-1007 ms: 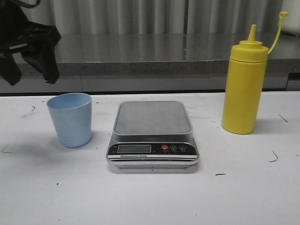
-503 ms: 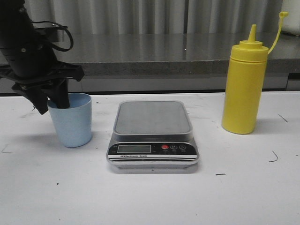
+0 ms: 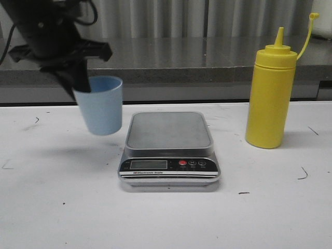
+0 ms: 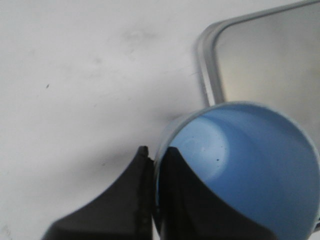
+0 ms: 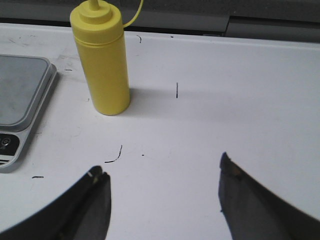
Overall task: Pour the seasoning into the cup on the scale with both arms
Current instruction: 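Lift the blue cup with the left gripper and carry it over the scale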
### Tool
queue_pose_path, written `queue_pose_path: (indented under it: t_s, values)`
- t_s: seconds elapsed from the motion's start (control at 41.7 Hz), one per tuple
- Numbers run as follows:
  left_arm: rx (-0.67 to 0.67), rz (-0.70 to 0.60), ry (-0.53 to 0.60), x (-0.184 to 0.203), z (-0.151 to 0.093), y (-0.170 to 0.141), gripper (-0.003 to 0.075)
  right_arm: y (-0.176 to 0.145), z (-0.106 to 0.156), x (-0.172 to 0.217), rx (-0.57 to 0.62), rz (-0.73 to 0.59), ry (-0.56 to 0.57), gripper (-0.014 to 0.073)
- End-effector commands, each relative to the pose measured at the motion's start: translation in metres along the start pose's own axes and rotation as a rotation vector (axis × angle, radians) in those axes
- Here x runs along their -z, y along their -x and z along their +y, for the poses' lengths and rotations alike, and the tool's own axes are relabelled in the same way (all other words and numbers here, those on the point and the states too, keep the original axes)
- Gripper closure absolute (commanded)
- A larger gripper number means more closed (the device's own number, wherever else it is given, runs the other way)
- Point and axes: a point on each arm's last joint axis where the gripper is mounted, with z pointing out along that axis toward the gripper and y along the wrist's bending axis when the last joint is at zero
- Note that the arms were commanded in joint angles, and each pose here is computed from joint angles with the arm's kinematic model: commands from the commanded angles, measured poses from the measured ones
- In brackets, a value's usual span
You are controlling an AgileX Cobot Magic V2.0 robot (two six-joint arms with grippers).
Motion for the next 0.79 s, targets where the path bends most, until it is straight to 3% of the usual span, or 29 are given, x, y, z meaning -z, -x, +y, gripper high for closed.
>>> queue_pose_path:
  t_s: [0.0, 0.264, 0.551, 0.767]
  values:
    - [-0.053, -0.150, -0.058, 0.048, -0.030, 0.022, 0.0741, 0.014, -0.001, 0.002, 0.016, -0.083, -0.011, 0.0109]
    - [-0.117, -0.181, -0.121, 0.041, -0.082, 0.046, 0.0741, 0.014, -0.001, 0.002, 0.016, -0.083, -0.011, 0.0109]
    - [-0.140, -0.125, -0.090, 0.003, -0.088, 0.056, 0.0741, 0.014, -0.001, 0.002, 0.016, -0.083, -0.011, 0.0109]
    - [-0.159, -0.115, -0.062, -0.001, -0.085, 0.056, 0.0741, 0.014, -0.001, 0.002, 0.016, -0.083, -0.011, 0.0109]
